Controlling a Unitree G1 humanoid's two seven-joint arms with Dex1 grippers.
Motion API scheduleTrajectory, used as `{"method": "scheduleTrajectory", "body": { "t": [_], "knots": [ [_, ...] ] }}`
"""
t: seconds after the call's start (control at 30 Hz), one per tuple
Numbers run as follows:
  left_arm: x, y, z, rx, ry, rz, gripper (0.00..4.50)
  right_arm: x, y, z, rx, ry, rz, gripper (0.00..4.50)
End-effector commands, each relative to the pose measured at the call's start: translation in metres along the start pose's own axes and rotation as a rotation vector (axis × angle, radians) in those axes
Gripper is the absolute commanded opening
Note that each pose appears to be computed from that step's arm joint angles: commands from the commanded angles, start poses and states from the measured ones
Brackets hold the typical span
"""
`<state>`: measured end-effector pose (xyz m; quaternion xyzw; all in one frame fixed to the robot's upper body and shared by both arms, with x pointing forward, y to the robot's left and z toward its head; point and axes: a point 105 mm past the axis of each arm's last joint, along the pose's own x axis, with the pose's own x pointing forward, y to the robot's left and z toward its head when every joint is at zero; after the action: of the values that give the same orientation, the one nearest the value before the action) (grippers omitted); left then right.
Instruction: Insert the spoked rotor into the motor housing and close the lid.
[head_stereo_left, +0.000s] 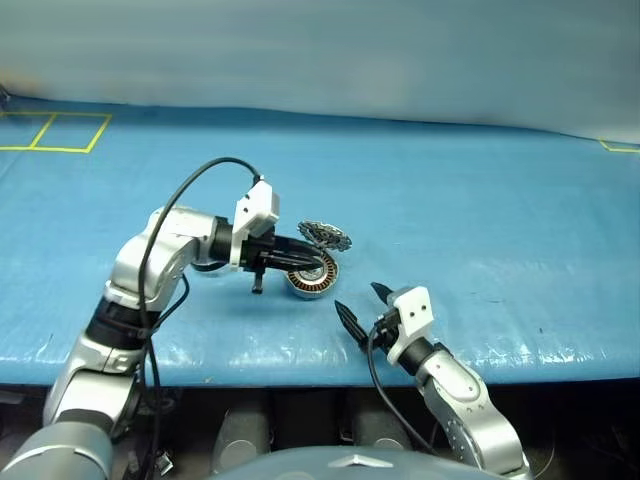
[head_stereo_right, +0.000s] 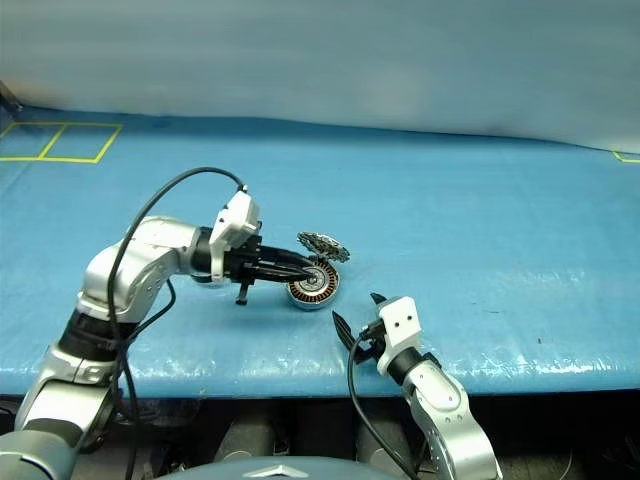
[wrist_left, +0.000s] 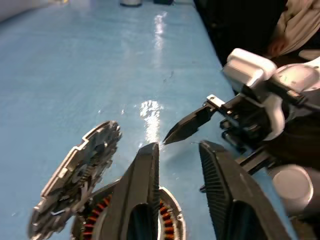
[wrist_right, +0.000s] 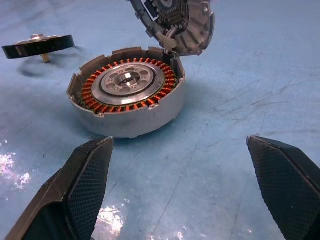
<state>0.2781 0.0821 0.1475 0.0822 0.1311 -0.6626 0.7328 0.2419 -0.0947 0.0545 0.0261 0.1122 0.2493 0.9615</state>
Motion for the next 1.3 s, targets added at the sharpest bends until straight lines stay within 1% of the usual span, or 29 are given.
{"method": "scheduleTrajectory", "body": {
  "t": [0.03, 0.07, 0.13, 0.17, 0.2, 0.27, 0.33, 0.37, 0.43, 0.5, 0.57, 0.67, 0.83, 1.03, 1.3],
  "knots": [
    [-0.014, 0.000, -0.016, -0.070, -0.005, 0.136, 0.02, 0.003, 0.019, 0.036, -0.008, -0.008, 0.090, 4.50],
    [-0.016, 0.001, -0.024, -0.080, -0.006, 0.193, 0.02, 0.005, 0.023, 0.040, -0.042, 0.018, 0.119, 4.50],
    [-0.020, -0.002, -0.034, -0.088, -0.047, 0.275, 0.00, 0.008, 0.027, 0.044, -0.130, 0.083, 0.162, 4.13],
    [-0.021, -0.004, -0.038, -0.028, -0.088, 0.337, 0.00, 0.009, 0.034, 0.049, -0.168, 0.102, 0.207, 3.98],
    [-0.021, -0.007, -0.041, -0.006, -0.136, 0.398, 0.00, 0.010, 0.041, 0.053, -0.183, 0.115, 0.252, 3.64],
    [-0.022, -0.012, -0.045, 0.017, -0.192, 0.486, 0.00, 0.012, 0.049, 0.060, -0.193, 0.135, 0.297, 3.04],
    [-0.021, -0.017, -0.052, 0.029, -0.239, 0.571, 0.00, 0.020, 0.052, 0.065, -0.201, 0.160, 0.303, 2.28],
    [-0.022, -0.019, -0.057, 0.036, -0.263, 0.633, 0.00, 0.027, 0.054, 0.067, -0.216, 0.178, 0.304, 1.99],
    [-0.021, -0.024, -0.061, 0.051, -0.317, 0.692, 0.00, 0.037, 0.055, 0.071, -0.231, 0.198, 0.300, 1.29],
    [-0.012, -0.031, -0.070, 0.052, -0.309, 0.703, 0.00, 0.049, 0.057, 0.076, -0.253, 0.210, 0.299, 0.60],
    [-0.004, -0.036, -0.075, 0.058, -0.305, 0.706, 0.00, 0.059, 0.055, 0.079, -0.305, 0.226, 0.284, 0.03],
    [0.000, -0.035, -0.080, 0.040, -0.338, 0.745, 0.00, 0.072, 0.048, 0.076, -0.337, 0.256, 0.254, 0.03],
    [0.008, -0.038, -0.095, 0.053, -0.324, 0.769, 0.00, 0.083, 0.043, 0.068, -0.370, 0.299, 0.238, 0.03],
    [0.011, -0.040, -0.113, 0.052, -0.291, 0.784, 0.00, 0.084, 0.038, 0.063, -0.388, 0.329, 0.229, 0.03],
    [0.009, -0.036, -0.120, -0.013, -0.300, 0.806, 0.00, 0.079, 0.038, 0.062, -0.390, 0.339, 0.239, 0.03]
  ]
}}
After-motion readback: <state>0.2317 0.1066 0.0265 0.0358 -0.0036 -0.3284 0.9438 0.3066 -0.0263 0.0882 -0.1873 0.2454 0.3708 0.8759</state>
